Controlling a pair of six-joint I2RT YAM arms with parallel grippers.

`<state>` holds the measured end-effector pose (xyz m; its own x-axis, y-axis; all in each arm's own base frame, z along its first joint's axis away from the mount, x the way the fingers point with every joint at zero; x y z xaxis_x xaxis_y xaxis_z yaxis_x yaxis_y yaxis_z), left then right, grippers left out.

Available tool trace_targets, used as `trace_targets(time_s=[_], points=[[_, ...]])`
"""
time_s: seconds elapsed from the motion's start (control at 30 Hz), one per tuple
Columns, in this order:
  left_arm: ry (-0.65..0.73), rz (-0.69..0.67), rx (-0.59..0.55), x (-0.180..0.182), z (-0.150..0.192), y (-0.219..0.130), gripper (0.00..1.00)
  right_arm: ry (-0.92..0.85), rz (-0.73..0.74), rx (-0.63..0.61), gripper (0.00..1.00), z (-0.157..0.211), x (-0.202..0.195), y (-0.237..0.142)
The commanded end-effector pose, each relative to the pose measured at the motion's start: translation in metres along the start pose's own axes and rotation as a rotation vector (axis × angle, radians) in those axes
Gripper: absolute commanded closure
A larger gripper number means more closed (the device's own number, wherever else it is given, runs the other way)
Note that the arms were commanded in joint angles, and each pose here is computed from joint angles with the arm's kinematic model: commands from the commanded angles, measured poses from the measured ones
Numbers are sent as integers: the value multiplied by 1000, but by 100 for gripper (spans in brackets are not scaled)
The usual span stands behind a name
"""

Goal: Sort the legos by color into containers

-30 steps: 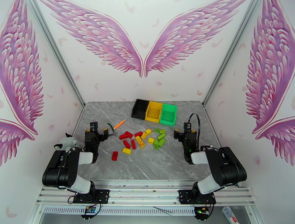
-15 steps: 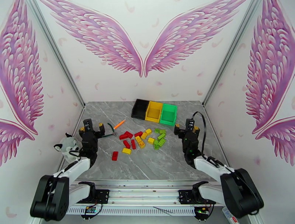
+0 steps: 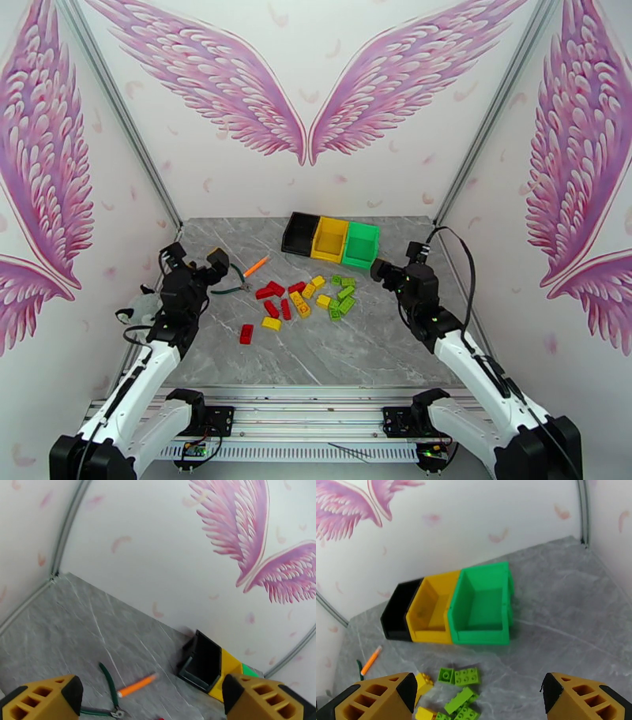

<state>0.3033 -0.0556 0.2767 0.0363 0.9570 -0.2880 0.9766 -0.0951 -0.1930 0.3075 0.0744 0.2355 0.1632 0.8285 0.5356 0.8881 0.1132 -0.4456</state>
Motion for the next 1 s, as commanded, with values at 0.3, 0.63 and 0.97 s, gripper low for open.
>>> trace_targets(time_s=[0.3, 0.63, 0.97], points=[[20, 175, 294, -51, 78, 26, 1, -391, -113, 444, 22, 115, 104, 47], [-98, 65, 238, -11, 75, 14, 1, -516, -69, 574, 20, 172, 116, 69], [-113, 76, 265, -9, 82, 22, 1, -584, -64, 687, 27, 207, 119, 82]])
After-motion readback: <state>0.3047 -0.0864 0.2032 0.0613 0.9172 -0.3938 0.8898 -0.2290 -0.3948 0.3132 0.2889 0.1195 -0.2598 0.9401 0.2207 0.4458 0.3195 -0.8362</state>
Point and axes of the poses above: each hand's point on the last joint's axis, 136 mm out from that joint toward the fingers, its own y axis out along the fingers, its own x axis along the line the jaws close on, z = x × y, the point moved 6 cm from there along -y, back along the fingers, and after that the axes turned 15 degrees about y, right-handed, at the moved point
